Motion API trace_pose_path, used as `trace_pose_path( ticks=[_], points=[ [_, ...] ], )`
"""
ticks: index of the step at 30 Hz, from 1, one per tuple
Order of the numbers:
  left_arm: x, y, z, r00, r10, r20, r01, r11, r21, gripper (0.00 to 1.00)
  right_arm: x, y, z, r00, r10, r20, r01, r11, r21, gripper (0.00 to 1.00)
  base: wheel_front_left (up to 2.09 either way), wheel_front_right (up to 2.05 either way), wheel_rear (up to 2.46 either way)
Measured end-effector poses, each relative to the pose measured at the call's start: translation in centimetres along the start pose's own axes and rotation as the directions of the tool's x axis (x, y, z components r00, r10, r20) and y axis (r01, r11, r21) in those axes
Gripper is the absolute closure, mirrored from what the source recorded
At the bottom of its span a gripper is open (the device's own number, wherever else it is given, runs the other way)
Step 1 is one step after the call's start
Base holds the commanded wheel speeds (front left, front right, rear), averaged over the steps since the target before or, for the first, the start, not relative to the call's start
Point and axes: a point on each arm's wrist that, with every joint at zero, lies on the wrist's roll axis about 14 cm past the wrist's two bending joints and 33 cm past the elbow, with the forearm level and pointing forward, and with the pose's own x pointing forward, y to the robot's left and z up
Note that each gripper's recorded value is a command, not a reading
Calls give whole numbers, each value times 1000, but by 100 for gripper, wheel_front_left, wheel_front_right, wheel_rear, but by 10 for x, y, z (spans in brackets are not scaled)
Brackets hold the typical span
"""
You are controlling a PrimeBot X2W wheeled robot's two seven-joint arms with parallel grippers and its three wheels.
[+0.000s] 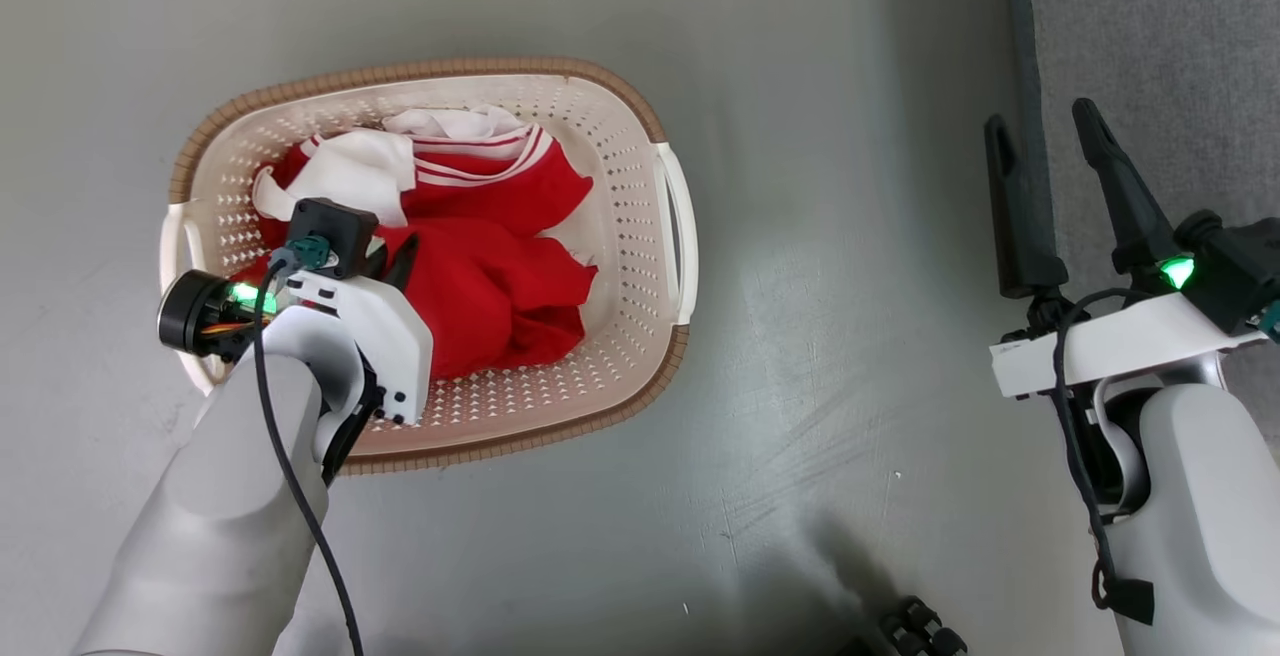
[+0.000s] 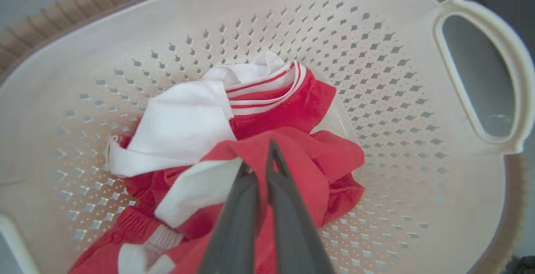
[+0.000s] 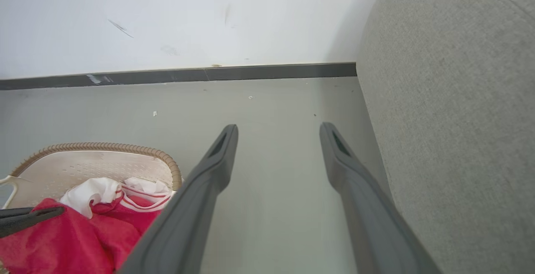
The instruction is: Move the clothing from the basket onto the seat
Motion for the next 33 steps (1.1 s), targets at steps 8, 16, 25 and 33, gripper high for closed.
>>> trace_pose_path(
  ticks=[8, 16, 25, 33],
  points=[
    [-24, 7, 36, 979, 40, 198, -31, 998, -49, 100, 10, 24, 20, 996, 66, 56, -67, 998, 19, 0, 0, 0, 0],
    [-55, 4, 72, 930, 55, 364, -42, 998, -45, 100, 13, 83, 48, 958, 258, 121, -257, 966, -25, 0, 0, 0, 0],
    [-101, -14, 104, 867, 42, 497, -27, 999, -39, 100, -8, 136, 69, 882, 448, 145, -436, 894, -104, 0, 0, 0, 0],
    [-143, -40, 132, 804, -1, 595, 15, 1000, -18, 100, -46, 185, 81, 788, 598, 148, -578, 801, -157, 0, 0, 0, 0]
  ],
)
